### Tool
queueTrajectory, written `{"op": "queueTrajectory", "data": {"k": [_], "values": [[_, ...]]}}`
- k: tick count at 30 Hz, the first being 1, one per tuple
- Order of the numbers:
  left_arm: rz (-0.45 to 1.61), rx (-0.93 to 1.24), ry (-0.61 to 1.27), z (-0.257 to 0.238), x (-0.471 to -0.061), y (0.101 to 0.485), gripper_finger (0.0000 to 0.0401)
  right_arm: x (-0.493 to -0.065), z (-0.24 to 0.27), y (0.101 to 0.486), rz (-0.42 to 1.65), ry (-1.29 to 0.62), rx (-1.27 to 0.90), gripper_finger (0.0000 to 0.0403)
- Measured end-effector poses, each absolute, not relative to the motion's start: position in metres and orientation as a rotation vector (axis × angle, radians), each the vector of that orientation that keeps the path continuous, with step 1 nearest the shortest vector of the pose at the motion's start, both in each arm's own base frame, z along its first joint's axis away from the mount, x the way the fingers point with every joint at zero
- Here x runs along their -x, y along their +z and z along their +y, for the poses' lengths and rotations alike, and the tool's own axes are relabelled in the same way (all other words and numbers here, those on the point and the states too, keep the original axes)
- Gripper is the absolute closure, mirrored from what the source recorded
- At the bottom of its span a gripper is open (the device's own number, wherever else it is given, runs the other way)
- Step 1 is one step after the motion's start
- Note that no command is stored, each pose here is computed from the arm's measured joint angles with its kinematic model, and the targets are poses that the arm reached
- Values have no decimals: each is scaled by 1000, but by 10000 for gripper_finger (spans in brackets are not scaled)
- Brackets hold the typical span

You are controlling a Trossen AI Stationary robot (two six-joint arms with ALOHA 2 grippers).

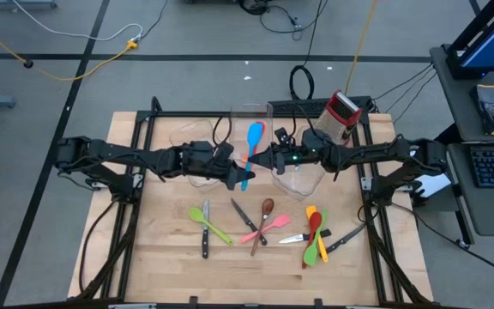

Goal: Pick & Place Kitchen Items
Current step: Put the blue spatula in the middle bin

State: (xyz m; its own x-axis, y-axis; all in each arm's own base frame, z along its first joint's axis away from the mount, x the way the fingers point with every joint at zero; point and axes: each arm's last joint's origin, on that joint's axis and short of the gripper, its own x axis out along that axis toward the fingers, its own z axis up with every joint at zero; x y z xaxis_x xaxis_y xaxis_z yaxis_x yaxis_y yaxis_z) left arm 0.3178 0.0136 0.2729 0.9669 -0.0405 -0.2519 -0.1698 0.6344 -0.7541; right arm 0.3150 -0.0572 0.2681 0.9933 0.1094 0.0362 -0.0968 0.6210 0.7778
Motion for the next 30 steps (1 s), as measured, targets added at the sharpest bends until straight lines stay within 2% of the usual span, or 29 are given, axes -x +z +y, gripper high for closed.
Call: {"op": "queueTrajectory", "data": {"k": [8, 13, 24, 30], "values": [[300, 888, 121, 15, -316, 268, 386, -315, -57, 266, 37, 111, -906, 291], [354, 911, 175, 17, -314, 261, 386, -315, -55, 259, 129, 127, -955, 273], [385, 901, 244, 24, -301, 267, 386, -312, -36, 255, 252, 128, -994, 282], [327, 924, 320, 36, -291, 277, 386, -296, -28, 267, 276, 57, -902, 298]]}}
